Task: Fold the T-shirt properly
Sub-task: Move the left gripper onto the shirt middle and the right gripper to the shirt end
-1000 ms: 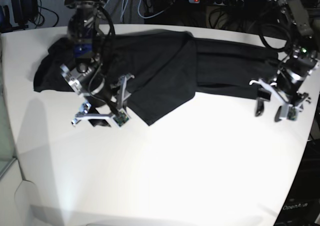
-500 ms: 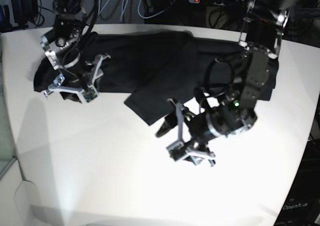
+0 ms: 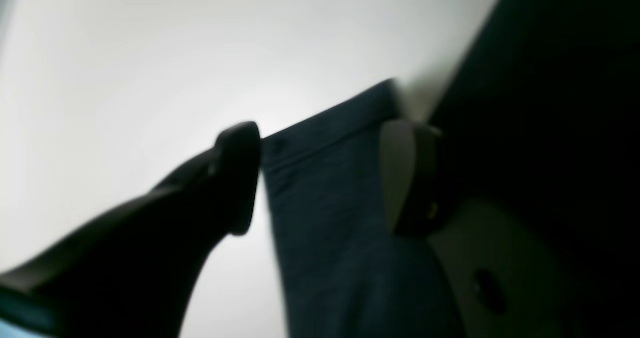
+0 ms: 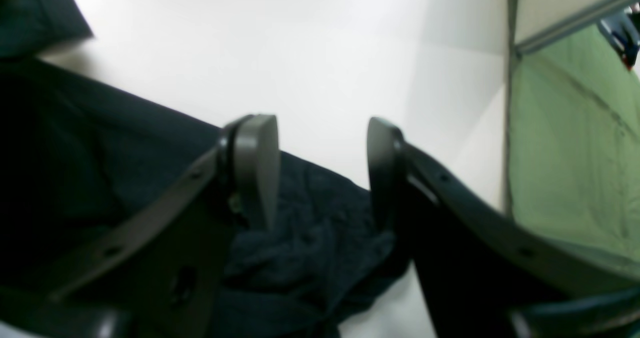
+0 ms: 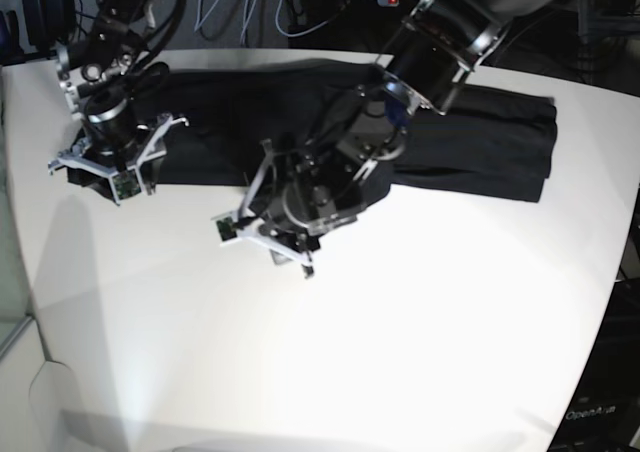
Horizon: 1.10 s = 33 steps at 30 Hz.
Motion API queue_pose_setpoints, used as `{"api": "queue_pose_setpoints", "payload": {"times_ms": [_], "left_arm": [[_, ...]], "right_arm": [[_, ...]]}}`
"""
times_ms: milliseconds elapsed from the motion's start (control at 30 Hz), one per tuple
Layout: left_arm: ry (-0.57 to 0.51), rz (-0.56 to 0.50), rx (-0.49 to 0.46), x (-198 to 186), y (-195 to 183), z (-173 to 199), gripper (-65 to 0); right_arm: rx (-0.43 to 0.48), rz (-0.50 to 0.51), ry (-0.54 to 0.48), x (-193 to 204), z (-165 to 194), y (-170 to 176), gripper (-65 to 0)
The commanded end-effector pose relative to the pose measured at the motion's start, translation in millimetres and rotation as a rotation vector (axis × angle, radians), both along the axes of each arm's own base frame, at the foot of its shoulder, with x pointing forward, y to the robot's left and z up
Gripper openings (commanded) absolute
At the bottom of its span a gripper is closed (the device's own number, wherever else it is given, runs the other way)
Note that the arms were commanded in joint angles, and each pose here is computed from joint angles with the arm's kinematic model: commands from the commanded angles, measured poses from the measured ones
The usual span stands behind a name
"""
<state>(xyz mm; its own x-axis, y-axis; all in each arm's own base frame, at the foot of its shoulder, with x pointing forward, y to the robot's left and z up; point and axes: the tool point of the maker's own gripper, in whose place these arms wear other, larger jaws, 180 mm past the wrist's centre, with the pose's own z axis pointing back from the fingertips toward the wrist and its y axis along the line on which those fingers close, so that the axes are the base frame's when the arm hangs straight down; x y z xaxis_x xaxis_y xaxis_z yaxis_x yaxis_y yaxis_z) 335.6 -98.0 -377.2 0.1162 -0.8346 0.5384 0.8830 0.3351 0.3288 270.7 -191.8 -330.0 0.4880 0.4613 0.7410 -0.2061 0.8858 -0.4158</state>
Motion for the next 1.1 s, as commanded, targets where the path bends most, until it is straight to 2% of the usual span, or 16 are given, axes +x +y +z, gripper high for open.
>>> {"api": "queue_pose_setpoints", "payload": {"times_ms": [0, 133, 300, 433, 600, 733, 900, 1067], "left_arm": [[-0.032, 0.0, -0.03, 6.6, -11.4, 12.9, -28.3], [0.027, 0.003, -0.023, -10.0, -18.6, -6.7, -28.4], [0.095, 0.09, -0.043, -6.3, -4.1, -21.5, -28.6], [0.091, 0.156, -0.114, 7.3, 7.4, -17.8, -28.6], [0.093, 0.193, -0.133, 13.1, 16.0, -17.3, -28.6], [0.104, 0.192, -0.153, 11.8, 13.1, -16.6, -28.6], [0.158, 0.191, -0.245, 7.5, 0.2, -11.8, -28.6], [0.196, 0.257, -0.284, 5.5, -5.8, -23.8, -28.6]], "right_arm": [[0.004, 0.006, -0.062, 9.1, 15.9, 0.7, -36.0], [0.005, 0.007, -0.06, 9.2, 15.4, 1.2, -36.0], [0.006, 0.009, -0.072, 13.2, 18.3, 1.8, -36.0], [0.008, 0.01, -0.081, 17.0, 20.8, 2.5, -36.0], [0.01, 0.012, -0.086, 18.6, 21.7, 3.2, -36.0], [0.016, 0.032, -0.089, 21.0, 22.4, 10.6, -35.9], [0.02, 0.049, -0.091, 22.7, 23.0, 16.5, -35.9], [0.021, 0.057, -0.091, 23.4, 23.0, 19.5, -35.9]]}}
